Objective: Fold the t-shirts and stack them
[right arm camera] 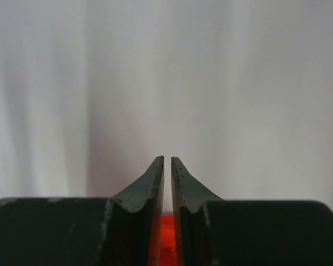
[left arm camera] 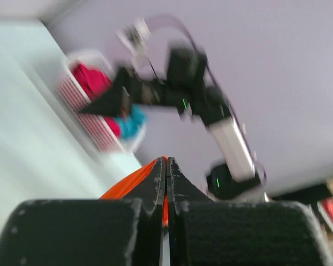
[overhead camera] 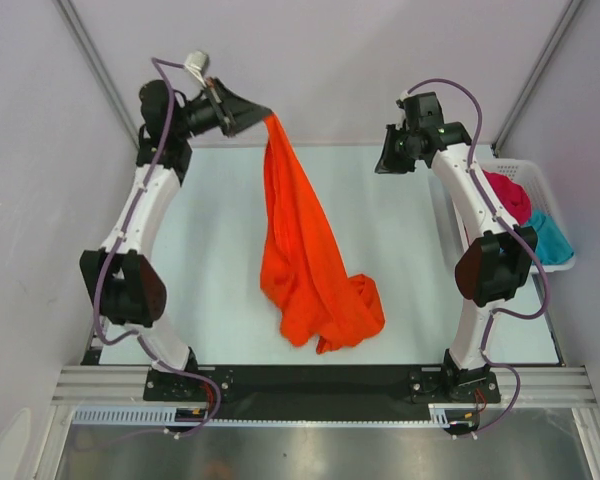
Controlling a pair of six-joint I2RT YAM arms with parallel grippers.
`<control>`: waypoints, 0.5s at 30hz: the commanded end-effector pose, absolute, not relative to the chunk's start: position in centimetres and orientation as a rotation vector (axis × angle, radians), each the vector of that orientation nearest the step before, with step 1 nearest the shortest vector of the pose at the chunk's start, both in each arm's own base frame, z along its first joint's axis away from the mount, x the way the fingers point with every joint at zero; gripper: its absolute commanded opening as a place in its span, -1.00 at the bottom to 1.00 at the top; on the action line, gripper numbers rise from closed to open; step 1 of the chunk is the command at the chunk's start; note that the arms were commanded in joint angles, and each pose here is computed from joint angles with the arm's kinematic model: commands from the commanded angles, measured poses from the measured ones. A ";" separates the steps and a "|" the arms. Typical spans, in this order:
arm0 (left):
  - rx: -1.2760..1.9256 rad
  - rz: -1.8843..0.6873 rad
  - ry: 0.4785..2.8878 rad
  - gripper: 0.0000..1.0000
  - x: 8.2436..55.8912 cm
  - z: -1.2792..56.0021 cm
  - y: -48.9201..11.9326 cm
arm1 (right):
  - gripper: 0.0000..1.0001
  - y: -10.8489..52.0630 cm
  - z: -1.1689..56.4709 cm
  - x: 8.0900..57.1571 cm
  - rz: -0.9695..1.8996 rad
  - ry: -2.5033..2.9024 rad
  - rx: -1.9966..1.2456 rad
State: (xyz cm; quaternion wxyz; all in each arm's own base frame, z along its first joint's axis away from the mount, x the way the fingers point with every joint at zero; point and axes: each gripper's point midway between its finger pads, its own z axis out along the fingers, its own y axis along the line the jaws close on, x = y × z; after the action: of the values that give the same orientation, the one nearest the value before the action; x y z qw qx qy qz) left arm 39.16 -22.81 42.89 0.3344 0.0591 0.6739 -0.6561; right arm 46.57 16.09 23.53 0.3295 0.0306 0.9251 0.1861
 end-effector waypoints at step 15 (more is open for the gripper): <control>-0.132 -1.518 1.679 -1.00 43.7 45.8 -16.0 | -0.68 17.1 24.4 45.7 0.491 2.403 0.034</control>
State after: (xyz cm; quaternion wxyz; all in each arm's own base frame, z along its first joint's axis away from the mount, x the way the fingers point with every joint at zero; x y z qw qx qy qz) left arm 42.38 -15.99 51.02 0.4554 -0.0192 0.6379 -0.6207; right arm 46.40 15.83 23.31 0.3253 0.0301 0.9276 0.1815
